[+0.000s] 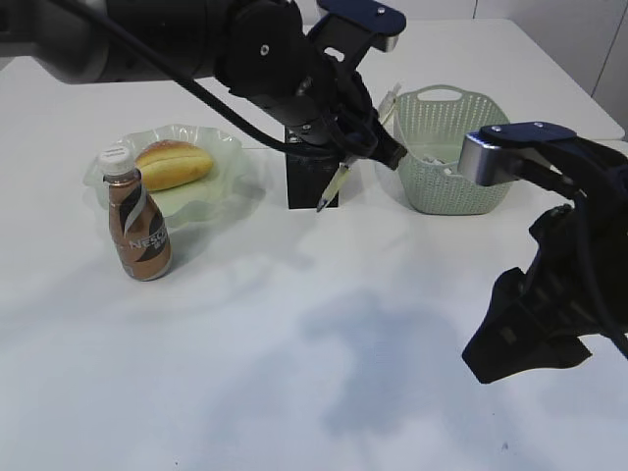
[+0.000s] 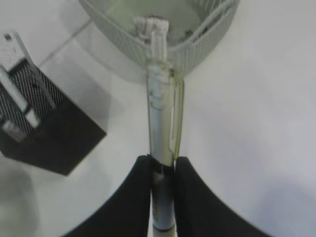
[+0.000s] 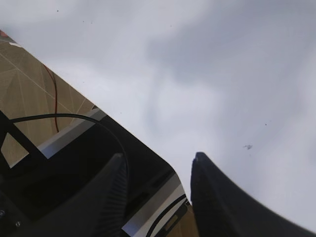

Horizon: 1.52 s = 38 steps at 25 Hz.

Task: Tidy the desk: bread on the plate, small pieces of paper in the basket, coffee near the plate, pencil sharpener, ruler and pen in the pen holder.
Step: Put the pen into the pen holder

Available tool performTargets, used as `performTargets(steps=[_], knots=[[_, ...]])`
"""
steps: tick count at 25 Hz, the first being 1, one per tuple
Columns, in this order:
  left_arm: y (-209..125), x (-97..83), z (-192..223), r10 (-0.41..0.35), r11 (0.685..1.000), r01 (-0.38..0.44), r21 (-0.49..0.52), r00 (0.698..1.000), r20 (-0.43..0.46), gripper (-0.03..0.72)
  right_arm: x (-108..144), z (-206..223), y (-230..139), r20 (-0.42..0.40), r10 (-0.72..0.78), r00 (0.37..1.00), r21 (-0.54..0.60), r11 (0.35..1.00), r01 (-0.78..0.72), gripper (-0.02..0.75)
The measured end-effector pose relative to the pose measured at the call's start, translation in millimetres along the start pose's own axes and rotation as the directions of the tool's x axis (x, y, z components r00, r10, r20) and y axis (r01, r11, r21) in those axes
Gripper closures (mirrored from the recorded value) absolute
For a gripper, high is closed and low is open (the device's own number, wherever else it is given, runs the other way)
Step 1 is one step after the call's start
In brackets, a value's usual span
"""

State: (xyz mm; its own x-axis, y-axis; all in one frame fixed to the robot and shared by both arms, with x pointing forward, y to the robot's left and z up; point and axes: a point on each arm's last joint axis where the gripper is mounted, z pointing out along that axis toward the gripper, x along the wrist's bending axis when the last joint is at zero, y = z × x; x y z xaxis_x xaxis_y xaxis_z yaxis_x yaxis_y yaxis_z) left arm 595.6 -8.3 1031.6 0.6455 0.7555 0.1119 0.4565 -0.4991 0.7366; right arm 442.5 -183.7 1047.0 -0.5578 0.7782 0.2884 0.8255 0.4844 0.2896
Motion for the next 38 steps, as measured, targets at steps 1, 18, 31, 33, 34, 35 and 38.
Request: performTargets(steps=[1,18,31,33,34,35,38], knots=[[3,0.2,0,0.008,0.999,-0.008,-0.032,1.0,-0.001,0.621,0,0,0,0.0,0.0,1.0,0.0,1.0,0.0,0.387],[30,69.0,-6,-0.135,0.903,0.107,-0.415,0.99,-0.04,0.621,0,0,0,0.0,0.0,1.0,0.0,1.0,0.0,0.387],[33,85.5,6,-0.187,0.785,0.145,-0.603,0.982,-0.006,0.621,0,-1,0,0.0,-0.013,1.0,-0.002,1.0,0.013,0.387],[29,88.8,15,-0.208,0.78,0.165,-0.604,0.978,0.0,0.621,0,-1,0,0.0,-0.016,1.0,-0.002,1.0,0.016,0.387],[28,91.0,16,-0.214,0.775,0.169,-0.609,0.977,-0.001,0.621,0,-1,0,0.0,-0.016,1.0,-0.002,1.0,0.016,0.387],[26,92.9,19,-0.218,0.773,0.171,-0.61,0.976,-0.002,0.621,0,-1,0,0.0,-0.016,1.0,-0.002,1.0,0.016,0.387],[22,98.3,24,-0.23,0.759,0.178,-0.626,0.973,-0.003,0.621,0,-1,0,0.0,-0.018,1.0,-0.002,1.0,0.018,0.387]])
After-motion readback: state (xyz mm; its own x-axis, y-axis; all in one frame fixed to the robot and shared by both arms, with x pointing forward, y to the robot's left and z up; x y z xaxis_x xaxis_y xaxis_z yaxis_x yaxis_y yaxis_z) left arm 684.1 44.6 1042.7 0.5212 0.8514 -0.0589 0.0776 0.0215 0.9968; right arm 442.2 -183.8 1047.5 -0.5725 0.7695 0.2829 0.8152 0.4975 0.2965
